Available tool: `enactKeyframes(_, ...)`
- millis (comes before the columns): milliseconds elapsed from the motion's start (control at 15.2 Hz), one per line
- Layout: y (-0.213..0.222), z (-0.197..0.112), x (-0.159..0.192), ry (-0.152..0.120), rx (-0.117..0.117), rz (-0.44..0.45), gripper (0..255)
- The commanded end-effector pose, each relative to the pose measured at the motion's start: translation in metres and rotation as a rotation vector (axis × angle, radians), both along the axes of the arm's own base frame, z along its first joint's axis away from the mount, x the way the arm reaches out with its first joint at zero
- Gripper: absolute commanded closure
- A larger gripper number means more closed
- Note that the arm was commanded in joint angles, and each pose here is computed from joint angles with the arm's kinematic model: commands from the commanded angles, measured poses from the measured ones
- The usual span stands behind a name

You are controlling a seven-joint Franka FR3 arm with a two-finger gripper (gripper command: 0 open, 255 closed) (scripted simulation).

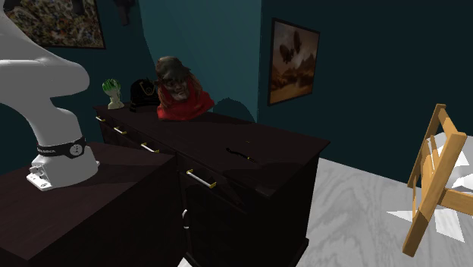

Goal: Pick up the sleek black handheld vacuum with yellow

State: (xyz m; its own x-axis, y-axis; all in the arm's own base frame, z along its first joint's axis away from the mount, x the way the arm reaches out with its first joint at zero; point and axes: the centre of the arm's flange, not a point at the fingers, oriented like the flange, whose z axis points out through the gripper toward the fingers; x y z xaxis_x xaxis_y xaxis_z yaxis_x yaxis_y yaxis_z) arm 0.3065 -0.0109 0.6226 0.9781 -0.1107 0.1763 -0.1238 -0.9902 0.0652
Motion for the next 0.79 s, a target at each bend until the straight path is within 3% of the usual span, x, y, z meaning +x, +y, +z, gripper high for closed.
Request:
enactKeyframes(0, 0.000, 0.000, 0.000, 0.000, 0.000, 0.000, 0)
enactKeyframes(726, 0.095, -0.101, 0.035, 0.043, 0.032, -0.061, 0)
